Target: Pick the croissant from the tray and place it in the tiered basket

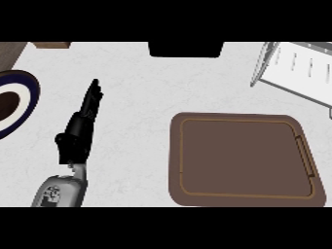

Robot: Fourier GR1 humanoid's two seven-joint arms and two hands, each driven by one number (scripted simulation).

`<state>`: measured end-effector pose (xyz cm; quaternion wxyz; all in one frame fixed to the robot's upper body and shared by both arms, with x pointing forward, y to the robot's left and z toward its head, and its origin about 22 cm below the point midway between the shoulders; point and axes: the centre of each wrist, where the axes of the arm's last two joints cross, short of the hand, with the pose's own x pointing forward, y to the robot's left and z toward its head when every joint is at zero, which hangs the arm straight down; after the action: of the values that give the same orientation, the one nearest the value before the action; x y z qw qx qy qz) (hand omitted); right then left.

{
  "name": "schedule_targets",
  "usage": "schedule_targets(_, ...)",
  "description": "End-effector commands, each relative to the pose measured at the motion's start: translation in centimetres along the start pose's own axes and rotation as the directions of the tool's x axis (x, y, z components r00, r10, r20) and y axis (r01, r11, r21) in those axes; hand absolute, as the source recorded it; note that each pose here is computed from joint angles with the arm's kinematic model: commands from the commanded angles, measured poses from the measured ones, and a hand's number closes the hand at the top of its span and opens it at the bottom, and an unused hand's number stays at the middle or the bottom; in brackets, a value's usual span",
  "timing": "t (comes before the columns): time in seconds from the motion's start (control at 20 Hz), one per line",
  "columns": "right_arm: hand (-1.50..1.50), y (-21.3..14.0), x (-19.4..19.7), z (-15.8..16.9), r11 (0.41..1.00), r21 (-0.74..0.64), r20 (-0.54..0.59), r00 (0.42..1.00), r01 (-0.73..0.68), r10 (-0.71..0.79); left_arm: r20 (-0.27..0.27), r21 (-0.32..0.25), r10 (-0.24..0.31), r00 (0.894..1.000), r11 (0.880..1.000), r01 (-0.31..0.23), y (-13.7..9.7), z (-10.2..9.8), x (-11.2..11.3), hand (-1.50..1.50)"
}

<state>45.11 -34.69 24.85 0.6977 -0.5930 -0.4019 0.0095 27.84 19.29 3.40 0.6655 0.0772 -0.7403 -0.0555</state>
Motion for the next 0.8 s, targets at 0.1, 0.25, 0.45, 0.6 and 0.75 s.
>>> schedule_targets(0.1, -1.5, -4.6, -0.7, -1.7, 0.956, -0.154, -0.022, 0.966, 0.251, -0.258, 0.003, 0.014, 0.001, 1.0, 1.0, -0.001, -0.6, -0.3, -0.3, 0.0)
schedule_targets(0.25, -1.5, -5.0, -3.0, -2.5, 0.939, -0.222, -0.084, 0.954, 0.264, -0.288, -0.001, 0.035, 0.001, 1.0, 0.999, -0.001, 1.6, -0.1, -0.4, 0.0)
schedule_targets(0.45, -1.5, -7.4, -4.4, -2.6, 0.879, -0.278, -0.132, 0.891, 0.387, -0.434, -0.029, 0.032, -0.005, 1.0, 0.999, 0.006, 1.0, 1.0, -1.0, 0.0)
schedule_targets(0.6, -1.5, -9.1, -7.9, -2.9, 0.856, -0.291, -0.139, 0.867, 0.427, -0.479, -0.048, 0.095, 0.004, 0.999, 0.995, 0.001, 1.9, 1.4, -1.0, 0.0)
schedule_targets(0.75, -1.5, -8.5, -12.3, -2.4, 0.848, -0.273, -0.123, 0.858, 0.454, -0.499, -0.061, 0.091, -0.015, 0.998, 0.996, 0.02, 2.5, 1.7, -1.4, 0.0)
